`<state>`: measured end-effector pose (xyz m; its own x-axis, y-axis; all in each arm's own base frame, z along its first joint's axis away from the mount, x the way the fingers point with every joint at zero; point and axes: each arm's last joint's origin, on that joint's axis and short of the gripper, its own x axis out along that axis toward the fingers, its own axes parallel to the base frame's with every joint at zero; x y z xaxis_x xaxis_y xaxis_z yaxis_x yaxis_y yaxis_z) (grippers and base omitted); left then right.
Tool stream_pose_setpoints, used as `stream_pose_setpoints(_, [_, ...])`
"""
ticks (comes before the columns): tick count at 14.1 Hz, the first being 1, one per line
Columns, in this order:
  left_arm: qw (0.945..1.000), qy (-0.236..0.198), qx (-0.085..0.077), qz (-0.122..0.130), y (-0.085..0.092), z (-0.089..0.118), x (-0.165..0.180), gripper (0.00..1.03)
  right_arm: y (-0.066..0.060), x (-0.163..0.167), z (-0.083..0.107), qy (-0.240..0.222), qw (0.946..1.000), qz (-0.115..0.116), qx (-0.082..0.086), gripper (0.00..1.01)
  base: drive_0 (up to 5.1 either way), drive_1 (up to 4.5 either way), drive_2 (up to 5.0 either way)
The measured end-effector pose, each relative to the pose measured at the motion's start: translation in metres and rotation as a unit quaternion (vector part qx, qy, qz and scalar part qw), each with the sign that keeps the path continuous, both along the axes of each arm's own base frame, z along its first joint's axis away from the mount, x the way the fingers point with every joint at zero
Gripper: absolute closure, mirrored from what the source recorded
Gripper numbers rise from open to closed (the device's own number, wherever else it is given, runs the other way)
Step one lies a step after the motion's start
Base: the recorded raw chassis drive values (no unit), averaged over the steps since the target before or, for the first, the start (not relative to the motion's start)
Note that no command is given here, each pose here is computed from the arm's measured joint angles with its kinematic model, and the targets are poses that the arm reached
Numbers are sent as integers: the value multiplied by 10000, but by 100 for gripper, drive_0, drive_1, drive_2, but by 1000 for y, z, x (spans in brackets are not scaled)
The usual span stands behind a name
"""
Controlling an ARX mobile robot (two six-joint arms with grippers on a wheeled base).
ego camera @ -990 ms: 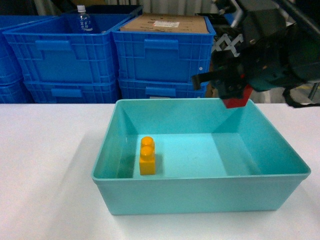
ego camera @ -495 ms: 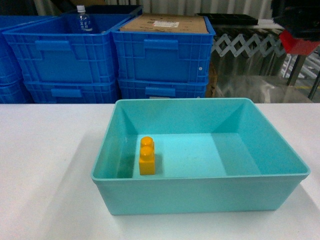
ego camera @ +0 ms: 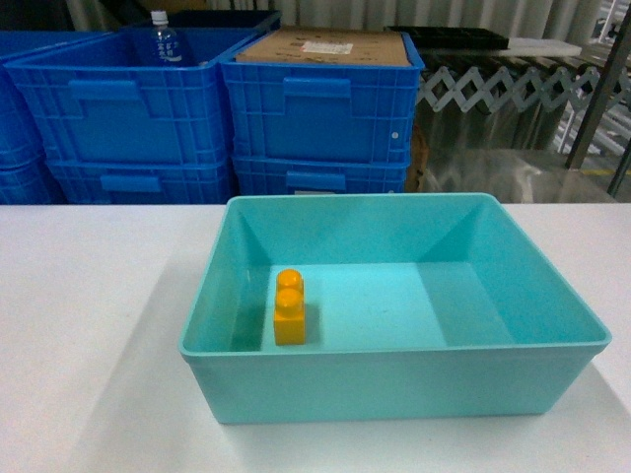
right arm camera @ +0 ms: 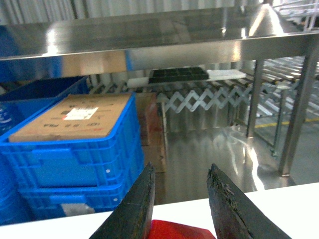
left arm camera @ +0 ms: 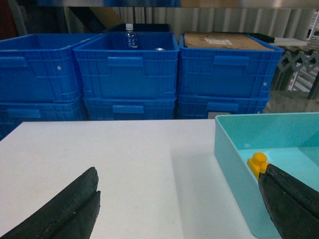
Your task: Pick red block from blue box to shelf
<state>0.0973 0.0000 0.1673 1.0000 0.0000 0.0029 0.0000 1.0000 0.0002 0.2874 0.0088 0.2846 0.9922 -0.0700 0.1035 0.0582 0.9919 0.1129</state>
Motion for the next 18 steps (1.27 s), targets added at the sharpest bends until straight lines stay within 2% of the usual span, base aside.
stream_pose_setpoints(2, [10000, 0, 0, 2, 0, 0, 0, 5, -14, -17, 4, -351, 9985, -417, 91, 74, 0, 0, 0])
stream_pose_setpoints(4, [10000, 0, 0, 0, 0, 0, 0, 5, -22, -34, 0, -527, 9966, -621, 144, 74, 0, 0, 0])
stream_pose_setpoints(6, [10000, 0, 0, 2, 0, 0, 0, 5, -26, -50, -14, -575, 9957, -724, 75, 74, 0, 0, 0])
stream_pose_setpoints(8, [10000, 0, 0, 2, 0, 0, 0, 5, -26, -67, -27, -700, 9941, -797, -215, 74, 0, 0, 0])
stream_pose_setpoints(10, [10000, 0, 0, 2, 0, 0, 0, 5, -27, -83, -26, -1086, 9876, -907, -683, 74, 0, 0, 0])
stream_pose_setpoints(11, [10000, 0, 0, 2, 0, 0, 0, 5, -26, -88, -31, -1015, 9871, -880, -869, 74, 0, 0, 0])
stream_pose_setpoints(12, [10000, 0, 0, 2, 0, 0, 0, 5, -26, -91, -35, -943, 9868, -883, -972, 74, 0, 0, 0])
stream_pose_setpoints(15, [10000, 0, 0, 2, 0, 0, 0, 5, -26, -100, -40, -885, 9852, -911, -1154, 74, 0, 0, 0])
stream_pose_setpoints(18, [10000, 0, 0, 2, 0, 0, 0, 5, -26, -107, -45, -824, 9863, -854, -1145, 74, 0, 0, 0])
